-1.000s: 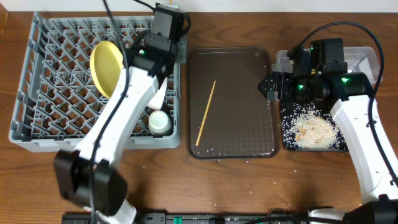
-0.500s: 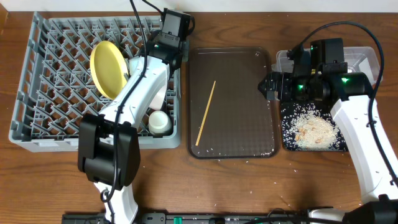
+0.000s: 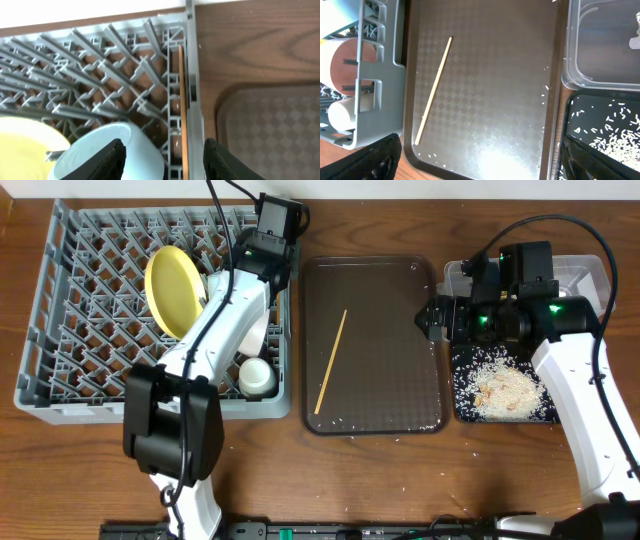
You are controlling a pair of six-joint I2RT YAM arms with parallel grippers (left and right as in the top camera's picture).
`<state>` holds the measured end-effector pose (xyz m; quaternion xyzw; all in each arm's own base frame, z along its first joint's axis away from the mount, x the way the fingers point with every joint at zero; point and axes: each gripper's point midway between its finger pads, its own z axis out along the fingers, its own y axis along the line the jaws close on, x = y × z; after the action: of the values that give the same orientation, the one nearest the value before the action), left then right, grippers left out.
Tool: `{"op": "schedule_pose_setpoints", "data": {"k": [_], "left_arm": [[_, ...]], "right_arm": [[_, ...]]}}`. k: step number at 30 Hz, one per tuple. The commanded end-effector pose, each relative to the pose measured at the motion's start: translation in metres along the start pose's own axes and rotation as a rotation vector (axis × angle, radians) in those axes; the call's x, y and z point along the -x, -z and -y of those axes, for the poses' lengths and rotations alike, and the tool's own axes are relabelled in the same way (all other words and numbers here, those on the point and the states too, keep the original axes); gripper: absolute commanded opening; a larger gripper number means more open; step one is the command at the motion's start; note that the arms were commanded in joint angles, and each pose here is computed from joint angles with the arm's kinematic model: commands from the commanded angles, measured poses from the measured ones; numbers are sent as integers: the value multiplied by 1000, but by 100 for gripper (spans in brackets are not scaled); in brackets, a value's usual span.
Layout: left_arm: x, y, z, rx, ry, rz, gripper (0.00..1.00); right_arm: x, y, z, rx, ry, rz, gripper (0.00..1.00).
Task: Sort waste into correct bins and load items into the dishwasher
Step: 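Release the chopstick in the rack and return left gripper to tray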
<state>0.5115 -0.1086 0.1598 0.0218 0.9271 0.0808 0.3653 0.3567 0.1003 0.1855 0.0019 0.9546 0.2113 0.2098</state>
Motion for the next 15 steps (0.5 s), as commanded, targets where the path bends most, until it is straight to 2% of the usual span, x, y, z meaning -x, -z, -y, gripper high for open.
{"op": "schedule_pose_setpoints", "data": {"k": [1,5,8,15], "left_arm": [[19,50,4,-35,27,63,52],[-8,91,37,-147,23,-32,52],[-43,108,73,-269,-48,-151,52],[-120,105,125,-346,-181,-394,52]], "right_arm": [[2,7,-2,1,5,19,99],[2,7,-2,1,5,19,99],[2,7,-2,1,5,19,99],[2,7,-2,1,5,19,99]]}}
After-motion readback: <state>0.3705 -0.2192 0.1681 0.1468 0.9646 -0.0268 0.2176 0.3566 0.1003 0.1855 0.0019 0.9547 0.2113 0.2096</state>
